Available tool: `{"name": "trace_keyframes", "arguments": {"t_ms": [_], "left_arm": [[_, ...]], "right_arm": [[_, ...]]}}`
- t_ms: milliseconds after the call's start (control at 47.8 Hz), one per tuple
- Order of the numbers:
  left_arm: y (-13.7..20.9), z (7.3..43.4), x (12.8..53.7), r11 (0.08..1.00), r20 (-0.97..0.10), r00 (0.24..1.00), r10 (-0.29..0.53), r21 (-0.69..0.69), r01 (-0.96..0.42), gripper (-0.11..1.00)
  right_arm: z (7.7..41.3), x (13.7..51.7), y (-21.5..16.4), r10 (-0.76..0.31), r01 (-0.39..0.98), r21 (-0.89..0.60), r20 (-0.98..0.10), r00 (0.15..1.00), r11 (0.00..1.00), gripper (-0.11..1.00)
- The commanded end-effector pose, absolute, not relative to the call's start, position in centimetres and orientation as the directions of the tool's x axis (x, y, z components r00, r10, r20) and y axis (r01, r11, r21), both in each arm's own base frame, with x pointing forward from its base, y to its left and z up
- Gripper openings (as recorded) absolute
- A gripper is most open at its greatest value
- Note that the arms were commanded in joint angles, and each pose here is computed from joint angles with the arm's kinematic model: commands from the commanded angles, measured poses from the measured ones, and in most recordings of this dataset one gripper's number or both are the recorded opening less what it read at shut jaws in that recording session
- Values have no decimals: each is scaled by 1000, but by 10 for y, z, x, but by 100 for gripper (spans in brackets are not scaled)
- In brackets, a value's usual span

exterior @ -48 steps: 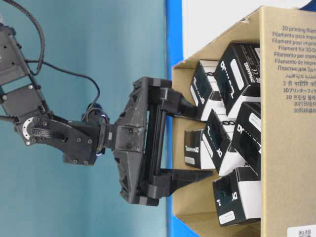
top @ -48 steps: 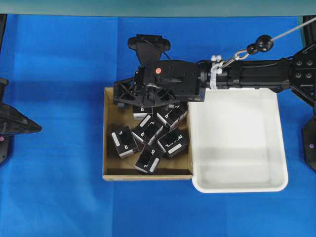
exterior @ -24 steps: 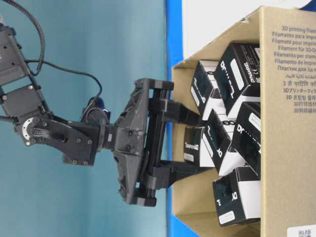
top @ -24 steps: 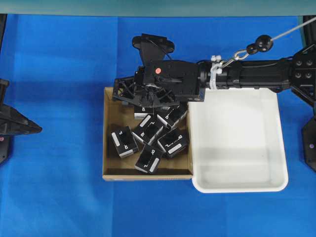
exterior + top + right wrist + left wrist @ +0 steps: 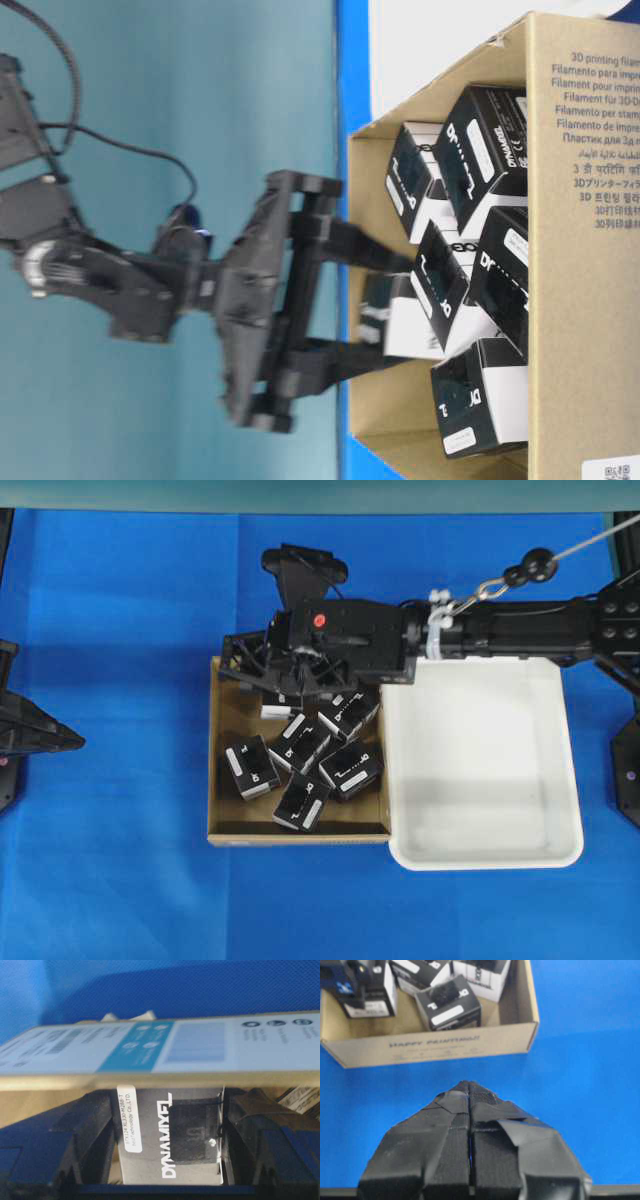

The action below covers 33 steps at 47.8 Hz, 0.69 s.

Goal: Pick a box that is randomly placed inside the cardboard box.
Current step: 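Lift the held box out and carry it right over the white tray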

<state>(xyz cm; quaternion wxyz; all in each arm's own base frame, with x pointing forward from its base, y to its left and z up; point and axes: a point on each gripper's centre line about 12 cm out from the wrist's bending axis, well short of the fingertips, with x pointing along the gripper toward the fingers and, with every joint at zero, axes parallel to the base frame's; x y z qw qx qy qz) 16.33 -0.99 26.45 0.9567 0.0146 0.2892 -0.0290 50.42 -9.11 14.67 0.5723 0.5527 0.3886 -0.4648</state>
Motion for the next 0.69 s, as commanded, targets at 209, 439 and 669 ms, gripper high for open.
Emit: {"name": "trace_keyframes", "arguments": {"t_ms": [209, 439, 669], "left_arm": [[-10, 272, 164, 998, -535, 844, -47, 12, 63, -7], [-10, 276, 161, 998, -518, 854, -48, 9, 62, -7], [-10, 276, 161, 998, -518, 854, -48, 9, 62, -7]], "right_arm": [[254, 489, -85, -137, 948, 298, -940, 311, 111, 63], [304, 470, -85, -139, 955, 266, -949, 284, 133, 63], [325, 445, -86, -138, 969, 187, -968, 209, 160, 63]]}}
